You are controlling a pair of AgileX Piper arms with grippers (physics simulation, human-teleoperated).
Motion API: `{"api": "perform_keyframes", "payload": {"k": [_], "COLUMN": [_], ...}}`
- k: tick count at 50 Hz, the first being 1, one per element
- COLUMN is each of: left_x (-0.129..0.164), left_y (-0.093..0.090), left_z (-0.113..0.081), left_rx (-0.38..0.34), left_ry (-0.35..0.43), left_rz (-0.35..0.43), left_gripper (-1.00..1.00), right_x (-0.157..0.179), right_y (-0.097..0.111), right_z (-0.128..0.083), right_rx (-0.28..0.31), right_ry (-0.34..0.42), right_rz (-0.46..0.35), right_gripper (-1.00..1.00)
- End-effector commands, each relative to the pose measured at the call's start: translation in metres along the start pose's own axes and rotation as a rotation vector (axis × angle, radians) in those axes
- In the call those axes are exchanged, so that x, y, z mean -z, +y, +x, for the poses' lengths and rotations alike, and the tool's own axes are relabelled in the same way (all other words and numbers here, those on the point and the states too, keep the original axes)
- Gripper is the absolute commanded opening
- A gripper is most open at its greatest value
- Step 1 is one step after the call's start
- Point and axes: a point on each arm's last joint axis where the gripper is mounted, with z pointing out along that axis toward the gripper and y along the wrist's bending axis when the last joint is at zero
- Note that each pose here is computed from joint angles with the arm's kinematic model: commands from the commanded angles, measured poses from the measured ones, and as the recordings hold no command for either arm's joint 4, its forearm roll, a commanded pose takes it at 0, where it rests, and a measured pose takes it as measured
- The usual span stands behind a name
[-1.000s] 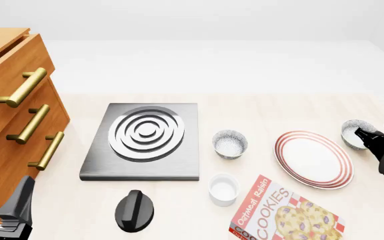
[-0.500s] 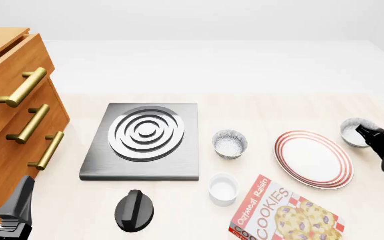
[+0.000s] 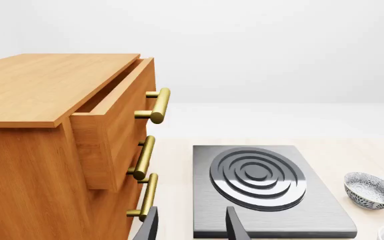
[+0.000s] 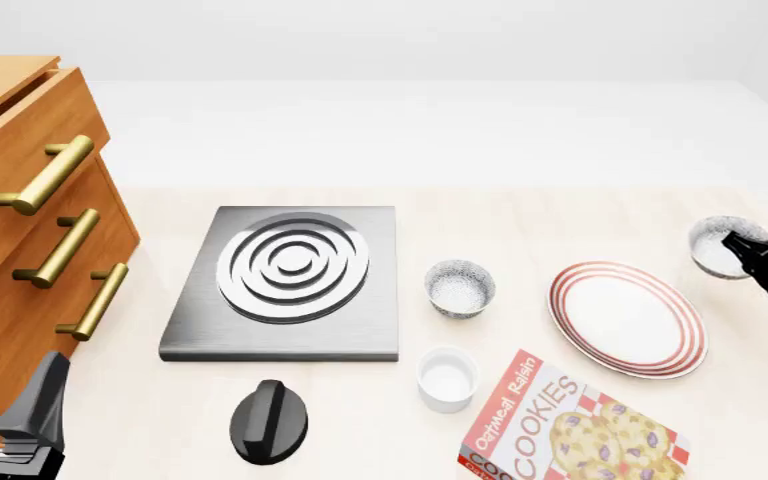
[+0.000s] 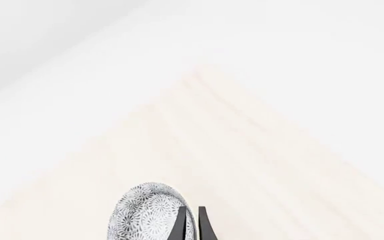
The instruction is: Pick the akita bowl next to the plate and place it on the plate.
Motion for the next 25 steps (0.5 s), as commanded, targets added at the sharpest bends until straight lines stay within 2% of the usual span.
{"api": "perform_keyframes", "payload": {"k": [1,25], "left_x": [0.000,0.000], "left_y": [0.000,0.000], "left_z": [0.000,0.000], "left_rx": [0.000,0.000], "left_ry": [0.000,0.000], "left_rz": [0.000,0.000], "left_gripper": [1.00,1.00], "right_x": [0.015,0.046], "right_y": [0.008,0.023], "right_z": [-0.013,-0.022], "right_rx": [-0.007,0.012], "right_ry": [-0.027,-0.051], "right_rz": [-0.019,-0.058], "right_gripper": [-1.00,-1.00]}}
